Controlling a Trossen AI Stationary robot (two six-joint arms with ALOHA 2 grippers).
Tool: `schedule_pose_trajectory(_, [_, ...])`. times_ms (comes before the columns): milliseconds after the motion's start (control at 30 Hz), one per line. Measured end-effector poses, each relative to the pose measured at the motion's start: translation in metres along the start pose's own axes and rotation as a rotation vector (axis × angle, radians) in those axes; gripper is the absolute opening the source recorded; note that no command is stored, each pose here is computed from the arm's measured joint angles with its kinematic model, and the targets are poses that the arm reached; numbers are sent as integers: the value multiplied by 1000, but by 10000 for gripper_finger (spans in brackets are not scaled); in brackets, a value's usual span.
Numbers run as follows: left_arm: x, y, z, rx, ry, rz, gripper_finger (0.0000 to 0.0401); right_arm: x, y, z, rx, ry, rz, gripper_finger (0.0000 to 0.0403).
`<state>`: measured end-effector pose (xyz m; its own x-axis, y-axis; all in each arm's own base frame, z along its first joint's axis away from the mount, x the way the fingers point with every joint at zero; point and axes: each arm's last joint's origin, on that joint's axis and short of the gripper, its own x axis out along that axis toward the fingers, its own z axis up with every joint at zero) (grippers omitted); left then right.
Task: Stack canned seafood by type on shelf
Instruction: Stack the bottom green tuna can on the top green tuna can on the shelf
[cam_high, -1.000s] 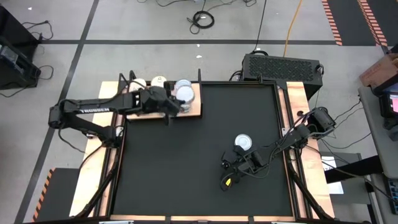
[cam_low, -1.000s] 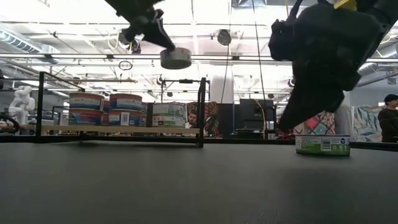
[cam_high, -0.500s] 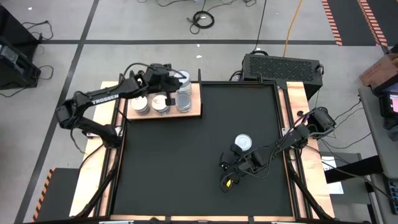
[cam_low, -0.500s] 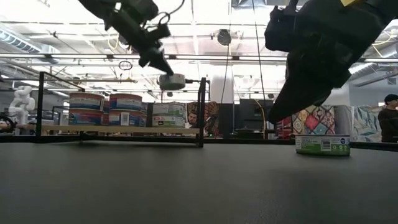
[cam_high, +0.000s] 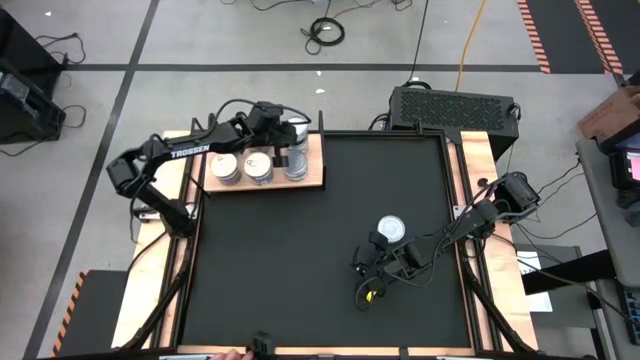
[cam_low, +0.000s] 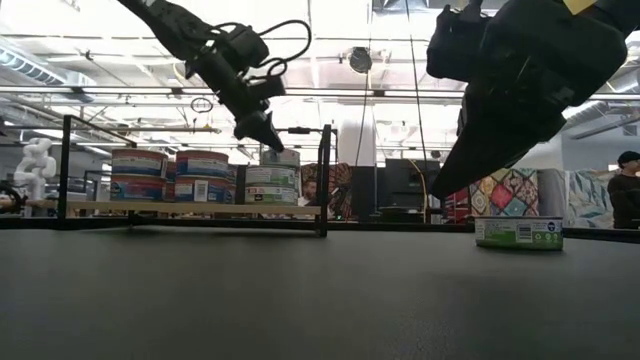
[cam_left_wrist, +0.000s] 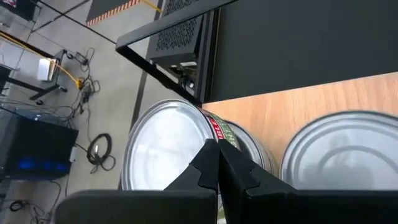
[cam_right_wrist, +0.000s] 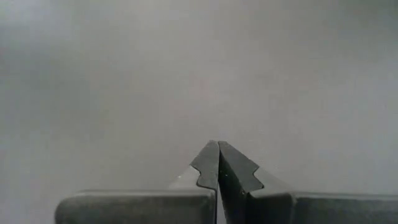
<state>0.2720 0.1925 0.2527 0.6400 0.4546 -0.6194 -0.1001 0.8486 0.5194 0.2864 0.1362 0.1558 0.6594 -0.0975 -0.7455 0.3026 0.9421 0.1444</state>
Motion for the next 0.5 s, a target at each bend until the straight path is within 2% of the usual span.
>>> schedule_pose_trajectory(500, [12,-6,-3,8,45,-9,0,0,0,0,0,2,-1,0])
